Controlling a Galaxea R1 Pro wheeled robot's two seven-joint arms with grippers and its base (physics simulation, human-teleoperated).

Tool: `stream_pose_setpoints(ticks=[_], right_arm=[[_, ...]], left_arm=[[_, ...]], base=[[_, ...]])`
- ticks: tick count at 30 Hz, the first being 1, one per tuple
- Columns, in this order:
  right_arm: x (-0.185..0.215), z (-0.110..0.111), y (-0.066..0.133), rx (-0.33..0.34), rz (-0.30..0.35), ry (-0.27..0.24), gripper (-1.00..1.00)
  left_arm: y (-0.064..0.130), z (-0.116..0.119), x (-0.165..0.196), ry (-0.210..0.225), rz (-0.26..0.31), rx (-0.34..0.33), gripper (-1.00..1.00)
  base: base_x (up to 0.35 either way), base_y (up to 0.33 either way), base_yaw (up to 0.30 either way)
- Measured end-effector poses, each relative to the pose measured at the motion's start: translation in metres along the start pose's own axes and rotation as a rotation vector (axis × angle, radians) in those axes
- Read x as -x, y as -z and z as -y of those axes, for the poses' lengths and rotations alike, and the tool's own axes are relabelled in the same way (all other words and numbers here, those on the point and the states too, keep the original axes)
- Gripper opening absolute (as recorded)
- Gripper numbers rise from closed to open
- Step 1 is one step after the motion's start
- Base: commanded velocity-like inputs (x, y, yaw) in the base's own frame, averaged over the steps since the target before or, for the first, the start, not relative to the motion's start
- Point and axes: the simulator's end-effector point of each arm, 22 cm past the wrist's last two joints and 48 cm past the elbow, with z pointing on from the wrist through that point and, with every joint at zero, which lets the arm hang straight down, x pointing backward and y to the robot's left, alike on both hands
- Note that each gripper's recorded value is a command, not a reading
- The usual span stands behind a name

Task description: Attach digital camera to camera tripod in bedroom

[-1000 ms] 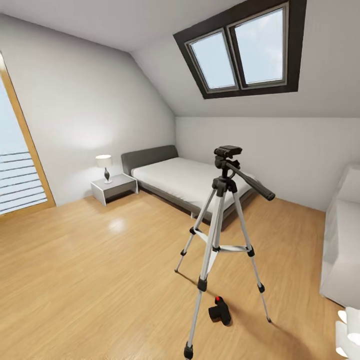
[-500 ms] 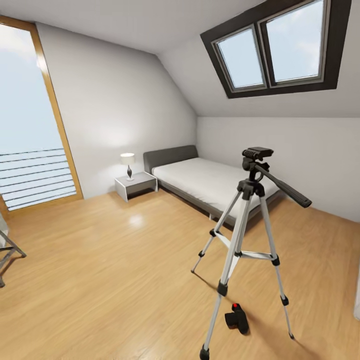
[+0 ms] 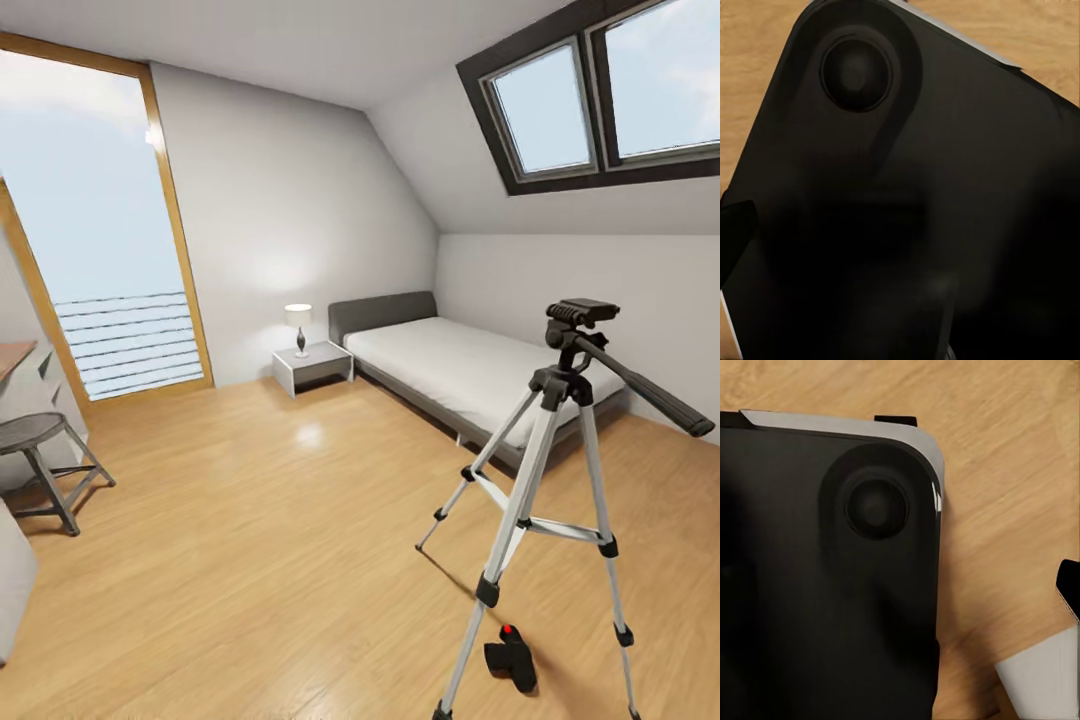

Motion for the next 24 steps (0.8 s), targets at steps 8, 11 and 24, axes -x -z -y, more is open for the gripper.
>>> stream_pose_setpoints(ticks=[8,11,24], right_arm=[[0.0002,-0.0001,0.0,0.0,0.0,-0.001,1.0],[0.0001,0.0005,0.0,0.0,0.0,-0.001,1.0],[0.0,0.001,0.0,0.0,-0.001,0.0,1.0]], left_arm=[[0.0,0.0002,0.0002,0.0,0.001,0.0,1.0],[0.0,0.0,0.0002,-0.001,0.0,0.0,1.0],[0.0,-0.0002,0.0002,-0.002,0.0,0.0,1.0]], base=[[0.0,0.0,0.275],[0.0,0.0,0.108],[0.0,0.0,0.008]])
